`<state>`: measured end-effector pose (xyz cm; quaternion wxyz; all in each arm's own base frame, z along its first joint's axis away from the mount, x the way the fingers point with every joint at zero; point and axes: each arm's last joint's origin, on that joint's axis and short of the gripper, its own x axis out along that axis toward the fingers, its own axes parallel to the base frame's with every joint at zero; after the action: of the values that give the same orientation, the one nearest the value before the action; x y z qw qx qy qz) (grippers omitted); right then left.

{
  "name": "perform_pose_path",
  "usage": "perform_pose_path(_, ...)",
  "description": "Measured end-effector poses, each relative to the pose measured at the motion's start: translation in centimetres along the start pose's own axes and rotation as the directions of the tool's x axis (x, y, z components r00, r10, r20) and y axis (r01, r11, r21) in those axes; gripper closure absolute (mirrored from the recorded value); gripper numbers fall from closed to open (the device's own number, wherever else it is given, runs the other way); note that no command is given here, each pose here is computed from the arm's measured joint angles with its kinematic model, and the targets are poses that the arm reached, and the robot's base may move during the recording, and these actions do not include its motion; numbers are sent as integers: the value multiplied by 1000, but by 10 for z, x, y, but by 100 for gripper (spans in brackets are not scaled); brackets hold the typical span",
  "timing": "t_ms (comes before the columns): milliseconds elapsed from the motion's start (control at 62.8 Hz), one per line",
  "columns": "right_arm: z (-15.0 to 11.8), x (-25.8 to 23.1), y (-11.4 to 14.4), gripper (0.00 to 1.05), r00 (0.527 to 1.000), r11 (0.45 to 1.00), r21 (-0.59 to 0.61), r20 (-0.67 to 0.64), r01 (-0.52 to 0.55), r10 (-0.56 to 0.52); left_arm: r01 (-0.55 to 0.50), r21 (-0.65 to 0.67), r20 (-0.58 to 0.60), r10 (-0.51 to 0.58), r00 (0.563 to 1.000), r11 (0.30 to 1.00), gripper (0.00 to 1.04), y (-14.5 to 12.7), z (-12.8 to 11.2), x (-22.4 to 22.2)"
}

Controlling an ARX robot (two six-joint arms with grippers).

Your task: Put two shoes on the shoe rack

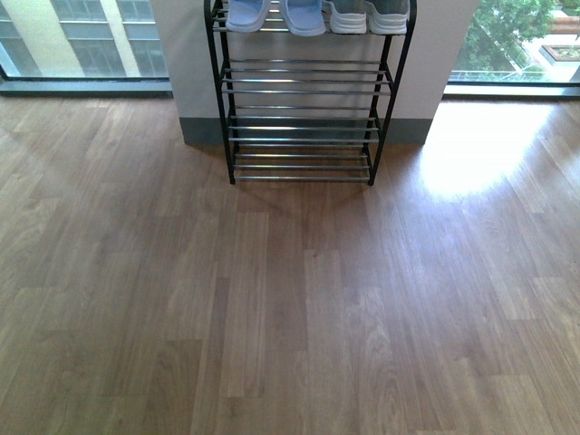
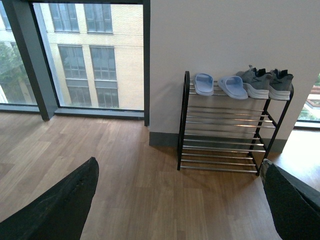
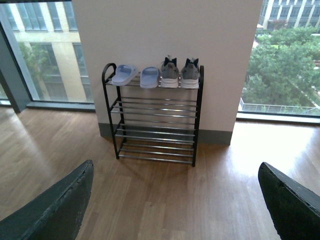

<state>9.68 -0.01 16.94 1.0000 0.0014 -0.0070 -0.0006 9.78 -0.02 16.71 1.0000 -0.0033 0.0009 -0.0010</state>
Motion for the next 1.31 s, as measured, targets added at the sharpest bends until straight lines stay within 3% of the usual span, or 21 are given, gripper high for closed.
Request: perform_pose_path(1306, 0, 0, 0, 9, 1000, 1000, 0, 0, 0, 0, 0, 2, 0, 0, 1000, 1000, 9, 0, 0, 0)
